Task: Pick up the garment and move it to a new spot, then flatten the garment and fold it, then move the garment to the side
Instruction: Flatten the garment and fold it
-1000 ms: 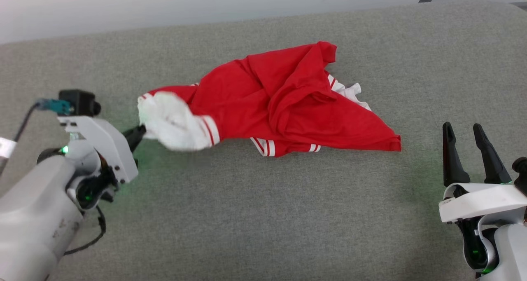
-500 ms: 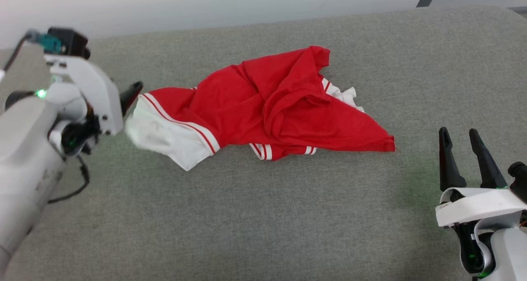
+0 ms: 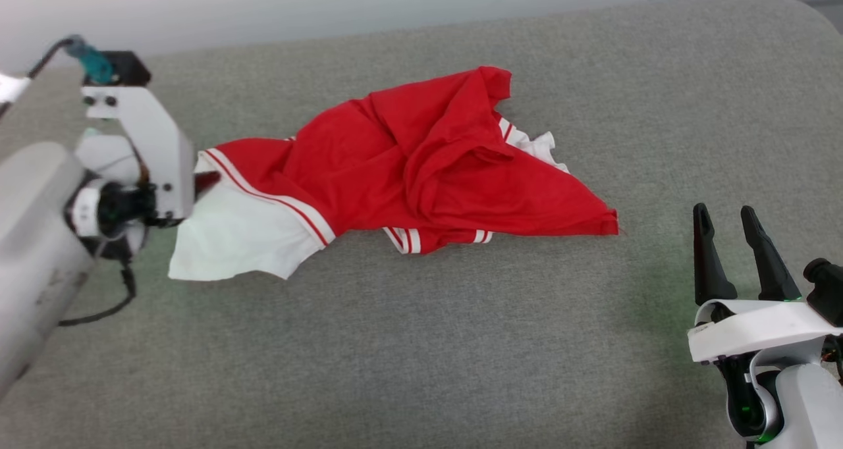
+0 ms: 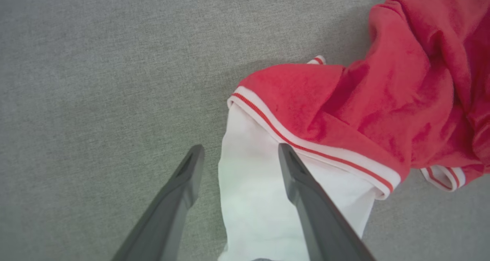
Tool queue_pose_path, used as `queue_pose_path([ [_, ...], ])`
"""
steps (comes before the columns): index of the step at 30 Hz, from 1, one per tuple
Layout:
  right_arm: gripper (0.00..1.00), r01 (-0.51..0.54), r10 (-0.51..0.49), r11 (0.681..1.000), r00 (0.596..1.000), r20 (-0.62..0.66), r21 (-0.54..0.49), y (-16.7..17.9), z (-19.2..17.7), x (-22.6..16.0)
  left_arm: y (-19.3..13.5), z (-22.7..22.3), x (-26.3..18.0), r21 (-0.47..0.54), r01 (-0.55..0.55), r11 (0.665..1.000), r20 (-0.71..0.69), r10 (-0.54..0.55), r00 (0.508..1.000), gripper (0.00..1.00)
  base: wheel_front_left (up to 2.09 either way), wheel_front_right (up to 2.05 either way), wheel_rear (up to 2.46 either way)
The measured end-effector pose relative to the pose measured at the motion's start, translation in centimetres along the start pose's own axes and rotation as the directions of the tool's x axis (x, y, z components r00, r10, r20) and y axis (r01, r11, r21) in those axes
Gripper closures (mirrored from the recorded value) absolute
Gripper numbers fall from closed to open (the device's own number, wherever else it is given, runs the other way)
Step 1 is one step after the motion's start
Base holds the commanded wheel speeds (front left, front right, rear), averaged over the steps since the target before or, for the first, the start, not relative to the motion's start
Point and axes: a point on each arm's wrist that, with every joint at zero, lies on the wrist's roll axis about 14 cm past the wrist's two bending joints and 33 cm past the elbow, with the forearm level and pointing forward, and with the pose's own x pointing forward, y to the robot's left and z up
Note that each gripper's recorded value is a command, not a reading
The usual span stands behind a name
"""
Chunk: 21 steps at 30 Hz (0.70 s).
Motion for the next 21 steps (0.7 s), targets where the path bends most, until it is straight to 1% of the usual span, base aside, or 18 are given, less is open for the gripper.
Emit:
queue_pose_path([
  [2,0.00,0.005,-0.005,1.000,1.000,-0.003,-0.001,-0.2,-0.1,0.0,0.8,-0.5,0.4,0.011,-0.012,1.000,-0.022,0.013,1.000,0.00,0.00,0.00,0.00],
  [3,0.00,0.008,-0.008,1.000,1.000,-0.004,-0.003,-0.3,-0.1,0.0,1.1,-0.8,0.7,0.000,-0.012,1.000,-0.025,0.012,1.000,0.00,0.00,0.00,0.00],
  [6,0.00,0.014,-0.014,1.000,1.000,0.001,-0.010,-0.6,0.1,0.3,1.0,-1.7,1.8,-0.085,0.021,0.996,-0.052,-0.026,0.998,0.00,0.00,0.00,0.00],
  [7,0.00,0.020,-0.020,1.000,1.000,-0.001,-0.013,-0.8,0.1,0.3,0.7,-2.3,2.3,-0.107,0.035,0.994,-0.066,-0.042,0.997,0.02,0.00,0.00,0.00],
  [8,0.00,0.025,-0.025,1.000,1.000,-0.003,-0.014,-1.0,0.0,0.2,0.4,-2.7,2.6,-0.121,0.048,0.991,-0.079,-0.058,0.995,0.50,0.00,0.00,0.00],
  [9,0.00,0.030,-0.030,0.999,1.000,-0.005,-0.016,-1.3,0.0,0.1,0.2,-3.0,3.0,-0.135,0.063,0.989,-0.086,-0.075,0.993,0.68,0.00,0.00,0.00],
  [10,0.00,0.035,-0.035,0.999,0.999,-0.006,-0.018,-1.5,-0.1,0.1,-0.2,-2.9,3.2,-0.158,0.081,0.984,-0.084,-0.095,0.992,1.00,0.00,0.00,0.00],
  [12,0.00,0.045,-0.045,0.999,0.999,-0.008,-0.021,-1.8,-0.1,0.1,-0.7,-2.9,3.6,-0.197,0.104,0.975,-0.082,-0.122,0.989,1.00,0.00,0.00,0.00],
  [13,0.00,0.048,-0.048,0.999,0.999,-0.008,-0.023,-2.0,-0.1,0.1,-0.5,-3.1,3.7,-0.185,0.095,0.978,-0.088,-0.113,0.990,1.00,0.00,0.00,0.00],
  [15,0.00,0.048,-0.048,0.999,0.999,-0.007,-0.024,-2.0,-0.1,0.1,0.7,-3.2,3.6,-0.155,0.053,0.986,-0.084,-0.067,0.994,1.00,0.00,0.00,0.00],
  [17,0.00,0.043,-0.044,0.999,0.999,-0.007,-0.024,-1.9,-0.1,0.2,2.4,-2.7,3.1,-0.147,-0.002,0.989,-0.065,-0.007,0.998,1.00,0.00,0.00,0.00],
  [19,0.00,0.037,-0.037,0.999,0.999,-0.007,-0.025,-1.7,-0.1,0.4,4.6,-1.9,2.5,-0.134,-0.076,0.988,-0.028,0.073,0.997,1.00,0.00,0.00,0.00],
  [21,0.00,0.031,-0.031,0.999,1.000,-0.006,-0.023,-1.4,-0.1,0.5,5.9,-1.3,2.0,-0.134,-0.116,0.984,-0.004,0.117,0.993,1.00,0.00,0.00,0.00],
])
